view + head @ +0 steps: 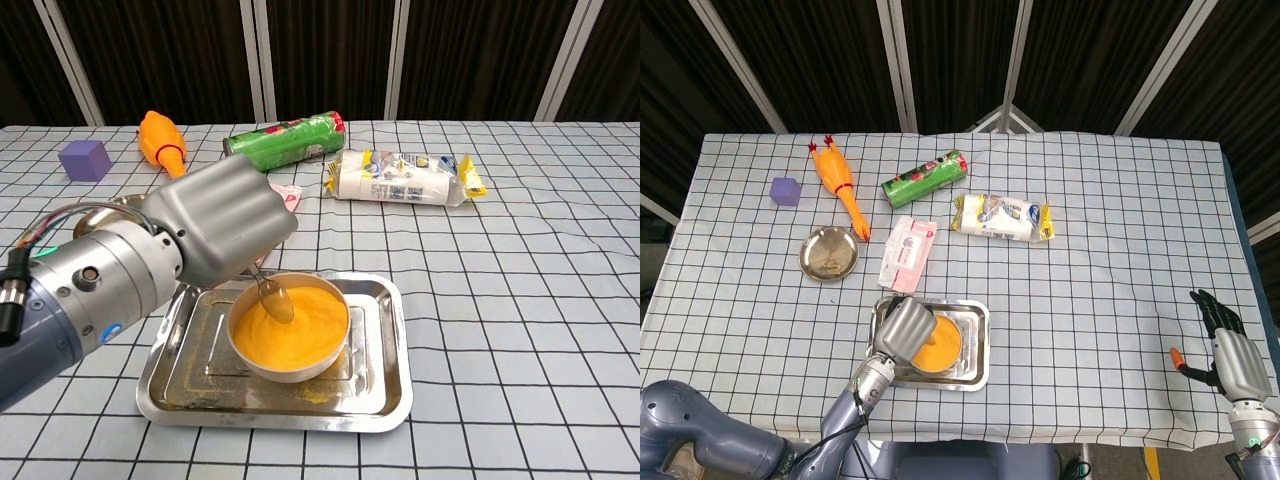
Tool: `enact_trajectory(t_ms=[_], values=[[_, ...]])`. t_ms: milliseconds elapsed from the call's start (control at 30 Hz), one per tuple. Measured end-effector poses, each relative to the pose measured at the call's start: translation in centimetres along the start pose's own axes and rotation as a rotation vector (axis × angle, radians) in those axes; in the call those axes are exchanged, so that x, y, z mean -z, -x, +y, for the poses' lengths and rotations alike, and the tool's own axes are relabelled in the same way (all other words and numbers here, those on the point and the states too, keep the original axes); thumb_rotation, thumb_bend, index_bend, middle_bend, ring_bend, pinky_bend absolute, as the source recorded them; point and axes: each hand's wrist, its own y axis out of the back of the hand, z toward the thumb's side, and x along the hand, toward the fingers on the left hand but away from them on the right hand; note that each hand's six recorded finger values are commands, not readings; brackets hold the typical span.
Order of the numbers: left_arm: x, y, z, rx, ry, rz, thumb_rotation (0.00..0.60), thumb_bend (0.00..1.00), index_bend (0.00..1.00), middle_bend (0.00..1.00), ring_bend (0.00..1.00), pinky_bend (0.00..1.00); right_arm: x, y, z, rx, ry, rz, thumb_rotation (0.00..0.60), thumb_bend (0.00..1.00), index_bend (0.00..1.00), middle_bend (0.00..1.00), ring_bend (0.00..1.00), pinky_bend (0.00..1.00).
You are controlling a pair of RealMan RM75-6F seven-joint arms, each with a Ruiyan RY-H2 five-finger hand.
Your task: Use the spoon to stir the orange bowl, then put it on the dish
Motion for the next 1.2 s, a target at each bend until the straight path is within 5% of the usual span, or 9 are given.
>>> enact_trajectory(t_ms=[233, 467, 733, 933, 1200], values=[[0.3, -0.1, 0.1, 0.000, 0.031, -0.010, 0.600, 0.75, 0.86, 1.00, 0.99, 0.98, 0.0, 0.0, 0.0, 0.002, -0.002, -0.001, 0.600, 0.40, 0.00, 0.00, 0.00, 0.00], [0.8, -0.2, -0.1, 0.010, -0.039, -0.014, 0.600, 0.74, 0.86, 1.00, 0.99, 0.98, 0.1, 0.0, 0.0, 0.002, -0.001, -0.003, 0.600, 0.40, 0.00, 0.00, 0.00, 0.00], [5.8, -1.0, 0.2, -0.081, 0.060, 0.134, 0.600, 0.73, 0.85, 1.00, 0.99, 0.98, 0.0, 0.0, 0.0, 0.000, 0.000, -0.002, 0.600, 0.40, 0.00, 0.00, 0.00, 0.00], [11.7, -1.4, -2.5, -0.079, 0.015, 0.272, 0.600, 0.73, 0.84, 1.00, 0.99, 0.98, 0.0, -0.1, 0.0, 0.001, 0.001, -0.002, 0.600, 0.40, 0.00, 0.00, 0.00, 0.00], [15.5, -1.6, -7.1, -0.008, -0.020, 0.344, 0.600, 0.71, 0.83, 1.00, 0.99, 0.98, 0.1, 0.0, -0.1, -0.004, 0.008, -0.006, 0.600, 0.40, 0.00, 0.00, 0.00, 0.00]])
